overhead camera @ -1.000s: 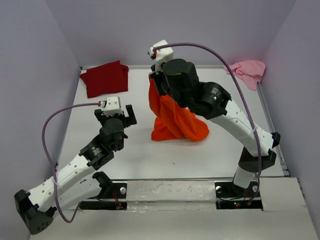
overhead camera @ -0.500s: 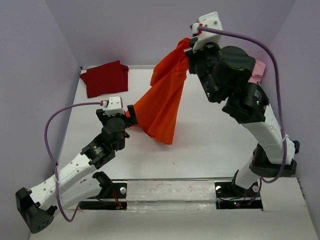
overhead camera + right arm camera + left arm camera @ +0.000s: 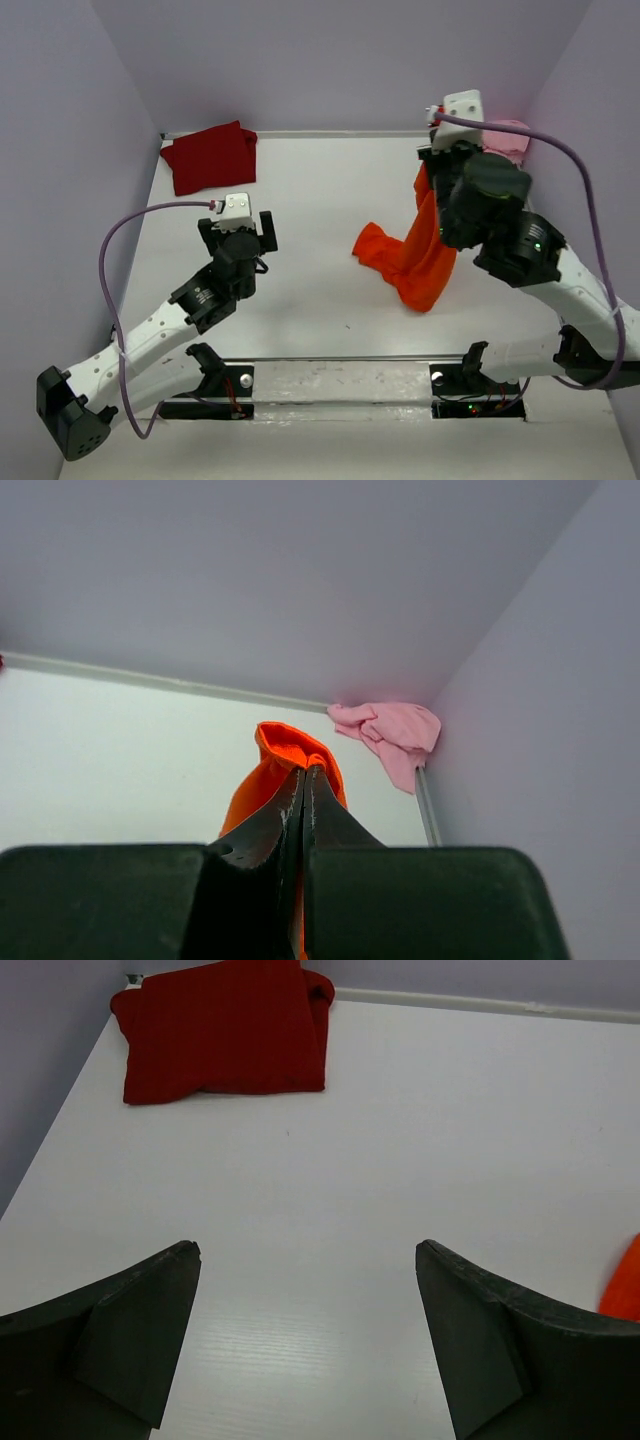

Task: Fold and stack the t-shirts
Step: Flatten the tshirt out

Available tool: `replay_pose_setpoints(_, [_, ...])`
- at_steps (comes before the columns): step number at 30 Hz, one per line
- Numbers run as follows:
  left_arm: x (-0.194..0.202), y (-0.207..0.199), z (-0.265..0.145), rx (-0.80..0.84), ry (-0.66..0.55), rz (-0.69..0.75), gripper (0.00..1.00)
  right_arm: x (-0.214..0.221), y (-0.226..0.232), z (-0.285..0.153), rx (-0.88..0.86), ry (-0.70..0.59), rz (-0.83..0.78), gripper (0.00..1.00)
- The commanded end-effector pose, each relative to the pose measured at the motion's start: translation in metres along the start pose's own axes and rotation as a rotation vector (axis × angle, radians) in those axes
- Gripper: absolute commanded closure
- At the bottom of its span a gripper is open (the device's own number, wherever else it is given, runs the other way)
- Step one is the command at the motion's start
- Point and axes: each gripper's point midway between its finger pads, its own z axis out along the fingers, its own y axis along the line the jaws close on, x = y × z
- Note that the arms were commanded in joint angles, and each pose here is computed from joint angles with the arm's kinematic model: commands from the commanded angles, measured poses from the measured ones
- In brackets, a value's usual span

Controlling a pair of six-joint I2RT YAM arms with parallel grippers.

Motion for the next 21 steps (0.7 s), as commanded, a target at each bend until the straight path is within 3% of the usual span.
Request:
replay_pose_setpoints(1, [-0.024, 0.012, -0.004, -0.046, -0.067, -0.082, 0.01, 0.014, 0.031, 0.01, -0.008, 0.02, -0.015, 1.0])
replay_pose_setpoints(4, [-0.025, 0.019, -0.004, -0.082, -0.073, -0.081, 0.01, 0.028, 0.08, 0.022, -0.084, 0.044, -0.068, 1.0])
replay_pose_setpoints(9, [-0.027, 0.04, -0.009, -0.183, -0.088, -0.089, 0.01, 0.06, 0.193, 0.028, -0.385, 0.136, -0.023, 1.0])
replay_pose_setpoints(13, [-0.035, 0.07, -0.019, -0.326, -0.13, -0.135, 0.01, 0.037, 0.279, 0.018, -0.524, 0.104, -0.024, 1.0])
replay_pose_setpoints(15, [-0.038, 0.08, -0.023, -0.358, -0.147, -0.16, 0.01, 0.016, 0.303, 0.002, -0.564, 0.056, -0.077, 1.0])
replay_pose_setpoints(16, [-0.04, 0.085, -0.026, -0.376, -0.155, -0.172, 0.01, -0.015, 0.312, -0.001, -0.57, -0.002, -0.026, 1.0])
replay_pose_setpoints(19, [-0.041, 0.089, -0.027, -0.386, -0.165, -0.185, 0.01, -0.054, 0.306, -0.013, -0.567, -0.115, -0.003, 1.0])
replay_pose_setpoints(21, [-0.041, 0.089, -0.026, -0.383, -0.163, -0.186, 0.01, -0.08, 0.273, -0.013, -0.524, -0.147, 0.072, 1.0])
